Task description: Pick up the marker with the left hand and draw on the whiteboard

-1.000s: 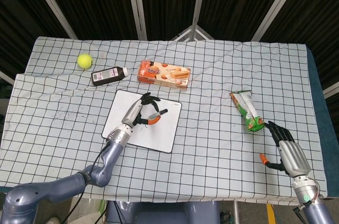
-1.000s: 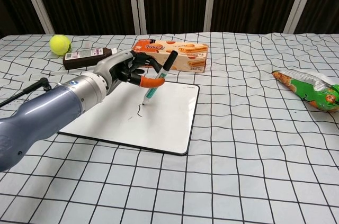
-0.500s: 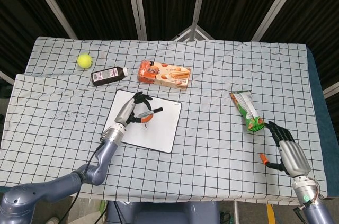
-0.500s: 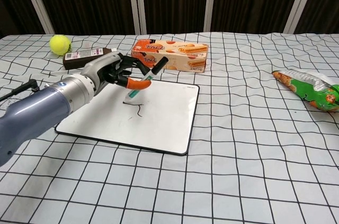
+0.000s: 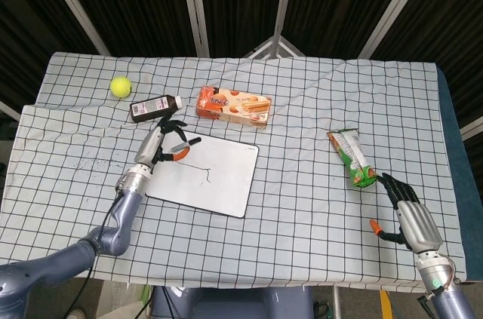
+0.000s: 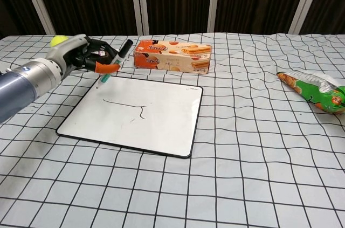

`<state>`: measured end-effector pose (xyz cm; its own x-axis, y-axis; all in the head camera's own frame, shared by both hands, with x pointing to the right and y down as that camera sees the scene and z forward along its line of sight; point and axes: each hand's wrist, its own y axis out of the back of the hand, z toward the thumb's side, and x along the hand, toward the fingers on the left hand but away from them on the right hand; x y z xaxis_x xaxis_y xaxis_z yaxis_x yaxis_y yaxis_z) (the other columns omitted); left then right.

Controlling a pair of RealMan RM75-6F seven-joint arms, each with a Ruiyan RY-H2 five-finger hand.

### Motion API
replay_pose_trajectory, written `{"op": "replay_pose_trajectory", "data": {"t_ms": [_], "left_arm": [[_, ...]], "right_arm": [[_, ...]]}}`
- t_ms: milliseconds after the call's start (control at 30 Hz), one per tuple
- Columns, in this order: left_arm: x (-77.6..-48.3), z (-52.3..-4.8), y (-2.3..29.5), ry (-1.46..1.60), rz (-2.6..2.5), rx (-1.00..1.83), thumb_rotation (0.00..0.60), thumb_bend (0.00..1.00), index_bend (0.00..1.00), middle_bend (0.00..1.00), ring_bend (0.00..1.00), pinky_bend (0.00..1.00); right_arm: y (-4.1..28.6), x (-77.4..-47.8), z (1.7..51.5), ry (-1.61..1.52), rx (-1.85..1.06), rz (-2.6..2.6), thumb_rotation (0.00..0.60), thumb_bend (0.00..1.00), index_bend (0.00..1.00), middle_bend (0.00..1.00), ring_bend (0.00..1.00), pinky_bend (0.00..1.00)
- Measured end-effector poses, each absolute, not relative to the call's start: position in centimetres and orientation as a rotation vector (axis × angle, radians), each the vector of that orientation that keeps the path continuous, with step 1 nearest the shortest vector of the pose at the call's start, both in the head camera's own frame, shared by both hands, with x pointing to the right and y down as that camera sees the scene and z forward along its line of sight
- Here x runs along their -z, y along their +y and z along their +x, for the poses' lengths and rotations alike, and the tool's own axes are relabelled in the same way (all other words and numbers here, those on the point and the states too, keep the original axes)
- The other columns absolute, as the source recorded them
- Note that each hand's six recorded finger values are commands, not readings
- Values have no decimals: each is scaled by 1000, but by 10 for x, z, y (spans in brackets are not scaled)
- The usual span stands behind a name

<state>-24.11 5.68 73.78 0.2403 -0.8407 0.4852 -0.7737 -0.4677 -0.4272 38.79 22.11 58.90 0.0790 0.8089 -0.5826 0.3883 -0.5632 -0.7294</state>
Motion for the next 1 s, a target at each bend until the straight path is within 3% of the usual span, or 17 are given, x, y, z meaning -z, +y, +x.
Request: {"op": "replay_pose_trajectory", "data": {"t_ms": [267, 700, 867, 1000], "left_arm": [[-714, -264, 45, 1508, -2290, 1026, 600, 527, 707, 247, 30, 50], [-723, -309, 71, 939, -1925, 1348, 600, 412, 591, 161, 20, 18], [-733, -324, 85, 810, -1830, 1471, 600, 294, 403, 40, 0, 0], [-738, -335, 96, 764, -1799, 1554, 600, 206, 144, 0, 0, 0]], "right_arm": [[222, -589, 388, -1182, -1484, -1977, 600, 327, 0, 0, 0, 0], [222, -589, 386, -1177, -1483, -1975, 600, 327, 0, 0, 0, 0], [222, -588, 387, -1179, -1485, -1971, 600, 327, 0, 0, 0, 0], [222, -588, 387, -1178, -1485, -1971, 600, 327, 0, 0, 0, 0]]}}
